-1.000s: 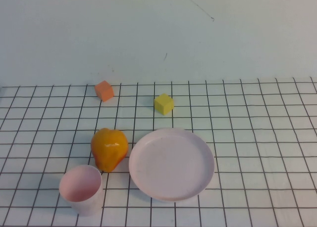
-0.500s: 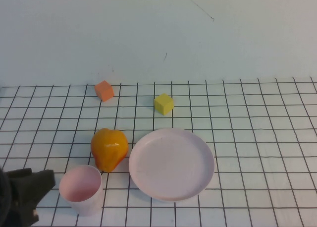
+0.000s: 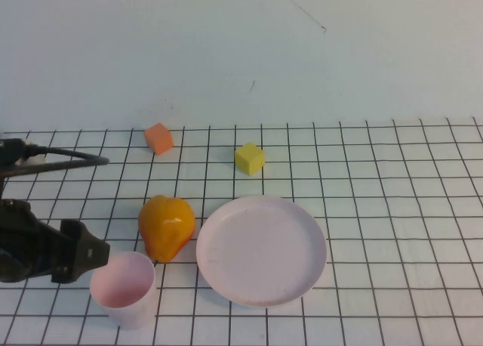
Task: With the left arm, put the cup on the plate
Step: Pick up the cup from the table, then place the cup on the plate
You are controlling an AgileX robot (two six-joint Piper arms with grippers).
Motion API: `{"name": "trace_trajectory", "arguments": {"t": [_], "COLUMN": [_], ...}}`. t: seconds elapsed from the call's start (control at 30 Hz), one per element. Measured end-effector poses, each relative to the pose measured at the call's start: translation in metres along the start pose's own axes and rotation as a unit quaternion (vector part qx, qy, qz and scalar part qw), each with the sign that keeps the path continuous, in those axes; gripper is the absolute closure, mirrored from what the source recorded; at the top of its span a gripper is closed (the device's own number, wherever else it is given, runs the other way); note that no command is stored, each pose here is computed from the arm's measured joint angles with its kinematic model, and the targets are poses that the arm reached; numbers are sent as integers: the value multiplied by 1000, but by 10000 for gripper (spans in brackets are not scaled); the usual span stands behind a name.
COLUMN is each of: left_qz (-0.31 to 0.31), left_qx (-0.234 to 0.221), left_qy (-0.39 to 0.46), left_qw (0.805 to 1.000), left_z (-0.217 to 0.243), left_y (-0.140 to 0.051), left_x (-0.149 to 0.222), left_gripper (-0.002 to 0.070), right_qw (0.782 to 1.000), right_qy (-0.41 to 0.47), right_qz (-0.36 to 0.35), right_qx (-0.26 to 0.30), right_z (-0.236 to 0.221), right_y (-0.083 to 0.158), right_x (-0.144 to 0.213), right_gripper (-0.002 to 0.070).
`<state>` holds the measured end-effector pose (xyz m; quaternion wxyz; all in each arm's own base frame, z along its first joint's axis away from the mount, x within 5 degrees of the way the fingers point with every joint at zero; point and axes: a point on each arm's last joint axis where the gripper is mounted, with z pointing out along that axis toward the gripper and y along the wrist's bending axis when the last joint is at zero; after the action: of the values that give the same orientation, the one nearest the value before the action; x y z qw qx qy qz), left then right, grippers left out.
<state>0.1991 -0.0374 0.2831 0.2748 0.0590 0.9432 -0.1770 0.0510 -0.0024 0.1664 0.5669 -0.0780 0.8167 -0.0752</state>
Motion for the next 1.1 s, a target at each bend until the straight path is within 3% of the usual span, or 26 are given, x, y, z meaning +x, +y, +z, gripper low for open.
{"name": "trace_trajectory", "arguments": {"t": [0.23, 0.43, 0.6, 0.67, 0.77, 0.83, 1.1], "left_qz": [-22, -36, -48, -51, -48, -44, -37], "left_qx": [-16, -21, -19, -15, -4, 6, 85], "left_qy": [67, 116, 145, 149, 148, 146, 145], "left_qw": [997, 992, 988, 987, 988, 988, 985], "left_z": [45, 78, 95, 98, 99, 100, 92], "left_y": [20, 33, 39, 39, 38, 37, 19], "left_x": [-9, -7, -3, -2, -3, -3, -19], "left_gripper": [160, 312, 374, 415, 564, 627, 664], "right_qw": [1000, 1000, 1000, 1000, 1000, 1000, 1000], "right_qy": [0, 0, 0, 0, 0, 0, 0], "right_qz": [0, 0, 0, 0, 0, 0, 0], "right_qx": [0, 0, 0, 0, 0, 0, 0], "right_z": [0, 0, 0, 0, 0, 0, 0], "right_y": [0, 0, 0, 0, 0, 0, 0], "right_x": [0, 0, 0, 0, 0, 0, 0], "right_gripper": [678, 678, 678, 678, 678, 678, 678]}}
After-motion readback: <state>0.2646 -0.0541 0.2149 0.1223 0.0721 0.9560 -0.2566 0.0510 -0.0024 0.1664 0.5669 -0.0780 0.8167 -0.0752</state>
